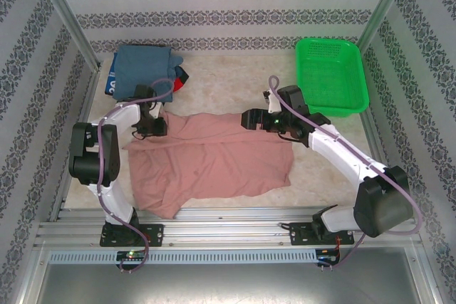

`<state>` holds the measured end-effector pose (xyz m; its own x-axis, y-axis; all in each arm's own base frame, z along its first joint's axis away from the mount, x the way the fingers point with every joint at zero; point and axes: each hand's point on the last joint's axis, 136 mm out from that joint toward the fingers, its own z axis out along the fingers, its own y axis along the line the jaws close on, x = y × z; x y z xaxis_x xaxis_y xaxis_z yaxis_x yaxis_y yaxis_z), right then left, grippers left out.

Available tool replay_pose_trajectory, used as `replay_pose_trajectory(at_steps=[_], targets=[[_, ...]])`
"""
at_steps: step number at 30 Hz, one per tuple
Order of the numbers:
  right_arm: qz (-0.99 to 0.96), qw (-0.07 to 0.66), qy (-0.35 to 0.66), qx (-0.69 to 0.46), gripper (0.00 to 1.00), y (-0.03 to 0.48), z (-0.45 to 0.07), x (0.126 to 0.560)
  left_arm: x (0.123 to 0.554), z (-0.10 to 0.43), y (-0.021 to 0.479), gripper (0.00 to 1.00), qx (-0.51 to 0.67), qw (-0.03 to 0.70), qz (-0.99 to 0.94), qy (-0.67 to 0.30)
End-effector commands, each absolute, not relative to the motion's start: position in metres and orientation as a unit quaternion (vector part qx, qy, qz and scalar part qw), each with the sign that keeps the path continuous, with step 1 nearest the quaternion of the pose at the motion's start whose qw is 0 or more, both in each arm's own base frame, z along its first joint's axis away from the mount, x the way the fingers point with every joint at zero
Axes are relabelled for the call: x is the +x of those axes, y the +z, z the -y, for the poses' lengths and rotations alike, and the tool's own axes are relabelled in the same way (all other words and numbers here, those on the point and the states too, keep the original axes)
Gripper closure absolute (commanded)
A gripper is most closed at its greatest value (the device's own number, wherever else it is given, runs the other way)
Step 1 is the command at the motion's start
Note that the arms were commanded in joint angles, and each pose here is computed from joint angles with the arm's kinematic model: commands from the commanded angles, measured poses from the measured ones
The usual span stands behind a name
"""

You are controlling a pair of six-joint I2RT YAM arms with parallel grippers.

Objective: Fold and stack the t-shirts

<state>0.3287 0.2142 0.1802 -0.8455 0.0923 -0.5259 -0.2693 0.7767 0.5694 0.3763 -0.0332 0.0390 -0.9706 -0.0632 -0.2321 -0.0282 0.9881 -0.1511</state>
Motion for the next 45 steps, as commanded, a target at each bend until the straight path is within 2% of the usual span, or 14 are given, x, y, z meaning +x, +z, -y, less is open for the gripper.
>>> replay_pose_trajectory(at_steps=[1,6,11,24,28,29,30,31,33,40,45], targets=[[-0.896,0.28,0.34,-0.059,0.09,0.185,-0.221,0.328,0.384,0.035,0.036,0.77,-0.004,0.12,-0.991,-0.065],[-0.895,0.285,0.338,-0.059,0.08,0.187,-0.22,0.329,0.382,0.036,0.04,0.93,0.0,0.12,-0.99,-0.068],[-0.895,0.288,0.336,-0.061,0.07,0.188,-0.221,0.331,0.373,0.036,0.041,1.0,0.008,0.114,-0.991,-0.066],[-0.896,0.289,0.332,-0.065,0.06,0.188,-0.224,0.343,0.35,0.06,0.078,1.0,-0.002,0.167,-0.979,-0.12],[-0.897,0.286,0.332,-0.063,0.05,0.185,-0.224,0.344,0.345,0.046,0.072,1.0,-0.014,0.167,-0.982,-0.088],[-0.896,0.285,0.333,-0.063,0.05,0.185,-0.224,0.344,0.347,0.042,0.07,0.98,-0.018,0.165,-0.983,-0.081],[-0.896,0.284,0.334,-0.064,0.05,0.185,-0.224,0.343,0.35,0.038,0.068,0.84,-0.019,0.164,-0.984,-0.072],[-0.897,0.283,0.334,-0.064,0.05,0.185,-0.224,0.342,0.354,0.035,0.066,0.77,-0.02,0.163,-0.984,-0.063],[-0.896,0.283,0.335,-0.064,0.04,0.185,-0.224,0.342,0.363,0.033,0.061,0.73,-0.018,0.159,-0.985,-0.056],[-0.897,0.286,0.332,-0.063,0.02,0.189,-0.219,0.335,0.379,0.027,0.042,0.64,-0.017,0.153,-0.987,-0.039],[-0.898,0.286,0.33,-0.059,0.02,0.189,-0.216,0.331,0.387,0.03,0.039,0.63,-0.023,0.16,-0.986,-0.048]])
